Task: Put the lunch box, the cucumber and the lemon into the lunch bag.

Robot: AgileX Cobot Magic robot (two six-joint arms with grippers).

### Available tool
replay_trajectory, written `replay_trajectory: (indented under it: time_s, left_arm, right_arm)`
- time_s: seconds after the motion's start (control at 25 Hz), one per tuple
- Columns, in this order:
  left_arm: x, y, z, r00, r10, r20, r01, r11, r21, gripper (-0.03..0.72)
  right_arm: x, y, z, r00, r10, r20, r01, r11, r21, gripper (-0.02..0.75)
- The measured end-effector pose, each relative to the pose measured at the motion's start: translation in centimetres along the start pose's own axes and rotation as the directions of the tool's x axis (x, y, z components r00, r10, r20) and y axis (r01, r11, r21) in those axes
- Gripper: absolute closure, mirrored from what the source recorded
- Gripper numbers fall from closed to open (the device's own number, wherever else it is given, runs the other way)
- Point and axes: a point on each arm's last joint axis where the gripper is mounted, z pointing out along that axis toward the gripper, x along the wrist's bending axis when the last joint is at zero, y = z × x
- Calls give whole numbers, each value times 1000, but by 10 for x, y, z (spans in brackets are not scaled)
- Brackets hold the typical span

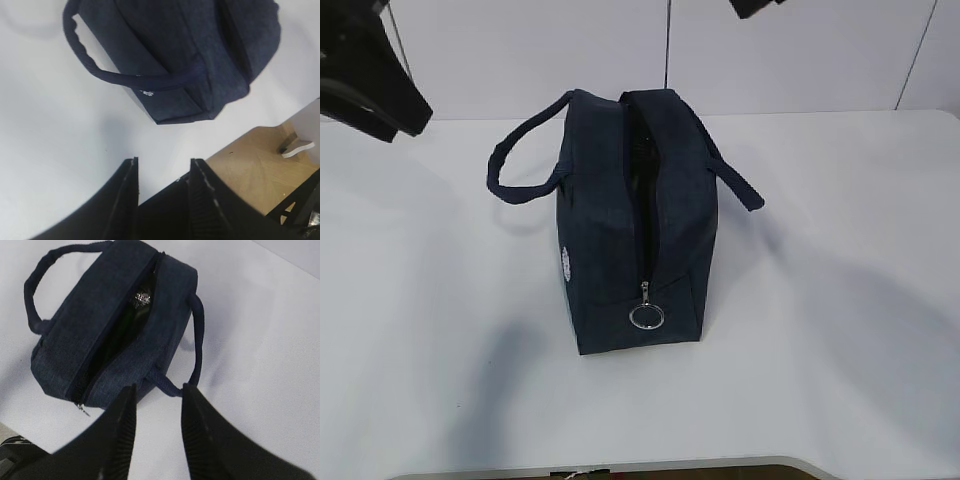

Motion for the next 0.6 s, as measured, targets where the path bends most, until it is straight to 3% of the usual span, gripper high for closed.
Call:
replay_trajectory:
  time_s: [0.2,0.44,0.6]
  left_arm:
    - [-26,-13,-18,998,63,-11,-63,997,-32,442]
    - [-31,-27,-36,995,63,-76,-68,996,-58,442]
    - [-32,-46,-43,995,58,-80,-62,996,-60,443]
  right_arm:
    - [-1,-26,-18,1000,-5,-2,5,999,-52,476]
    - [3,-60,-18,1000,-20,-13,17,981,-191,477]
    - [11,-89,-8,998,-4,-69,-15,960,-279,477]
